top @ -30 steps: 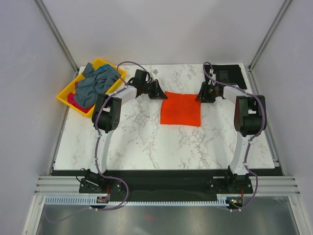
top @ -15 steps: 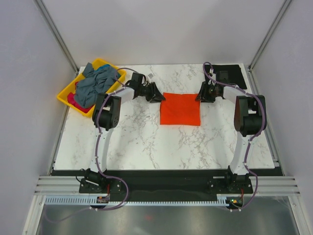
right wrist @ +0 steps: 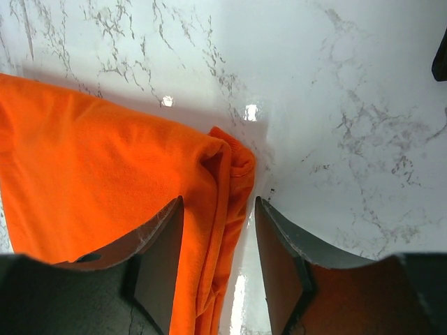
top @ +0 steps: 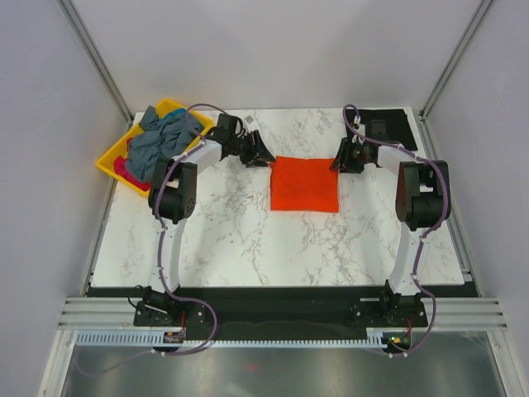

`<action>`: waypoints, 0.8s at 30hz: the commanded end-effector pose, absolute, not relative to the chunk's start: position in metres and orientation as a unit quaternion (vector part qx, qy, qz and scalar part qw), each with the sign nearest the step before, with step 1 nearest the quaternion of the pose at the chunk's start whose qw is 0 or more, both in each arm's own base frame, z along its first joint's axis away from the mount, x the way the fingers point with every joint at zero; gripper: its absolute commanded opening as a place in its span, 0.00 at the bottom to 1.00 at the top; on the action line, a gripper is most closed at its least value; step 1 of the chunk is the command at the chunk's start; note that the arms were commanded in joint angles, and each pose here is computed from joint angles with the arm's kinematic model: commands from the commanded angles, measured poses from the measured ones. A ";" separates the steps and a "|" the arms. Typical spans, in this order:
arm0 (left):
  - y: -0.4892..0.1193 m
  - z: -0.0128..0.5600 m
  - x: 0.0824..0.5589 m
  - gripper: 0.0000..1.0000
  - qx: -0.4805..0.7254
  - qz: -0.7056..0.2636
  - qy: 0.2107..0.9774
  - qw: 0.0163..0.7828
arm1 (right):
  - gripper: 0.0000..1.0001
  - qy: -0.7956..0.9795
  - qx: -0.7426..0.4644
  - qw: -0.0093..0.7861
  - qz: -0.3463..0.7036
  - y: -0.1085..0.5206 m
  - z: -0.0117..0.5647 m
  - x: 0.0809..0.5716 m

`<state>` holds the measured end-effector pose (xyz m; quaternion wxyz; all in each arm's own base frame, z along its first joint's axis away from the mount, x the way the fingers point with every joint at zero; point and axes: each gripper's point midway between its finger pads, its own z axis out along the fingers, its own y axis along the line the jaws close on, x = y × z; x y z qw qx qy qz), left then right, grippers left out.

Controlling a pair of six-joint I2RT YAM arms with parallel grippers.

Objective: Fold and stack the t-shirts
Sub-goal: Fold the tshirt, then neatly place the folded tshirt to the corner

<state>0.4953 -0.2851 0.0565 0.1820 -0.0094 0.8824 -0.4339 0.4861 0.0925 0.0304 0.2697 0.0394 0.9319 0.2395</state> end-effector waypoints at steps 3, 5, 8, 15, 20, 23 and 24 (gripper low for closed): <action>-0.278 0.089 0.499 0.52 0.023 -0.417 0.880 0.227 | 0.54 0.930 0.014 0.279 0.238 0.092 0.032 0.489; -0.278 0.089 0.496 0.52 0.028 -0.420 0.879 0.223 | 0.54 0.932 0.011 0.276 0.236 0.091 0.027 0.488; -0.276 0.100 0.491 0.52 0.038 -0.416 0.879 0.228 | 0.55 0.931 -0.002 0.276 0.238 0.095 0.024 0.490; -0.258 0.116 0.443 0.52 0.044 -0.392 0.892 0.220 | 0.54 0.930 -0.031 0.274 0.242 0.107 0.017 0.489; -0.260 0.142 0.382 0.52 0.075 -0.387 0.890 0.229 | 0.51 0.931 -0.040 0.277 0.236 0.105 0.013 0.493; -0.263 0.167 0.348 0.52 0.096 -0.403 0.882 0.223 | 0.42 0.933 -0.040 0.283 0.220 0.100 0.013 0.497; -0.263 0.171 0.338 0.52 0.103 -0.410 0.880 0.217 | 0.37 0.932 -0.043 0.284 0.221 0.101 0.014 0.497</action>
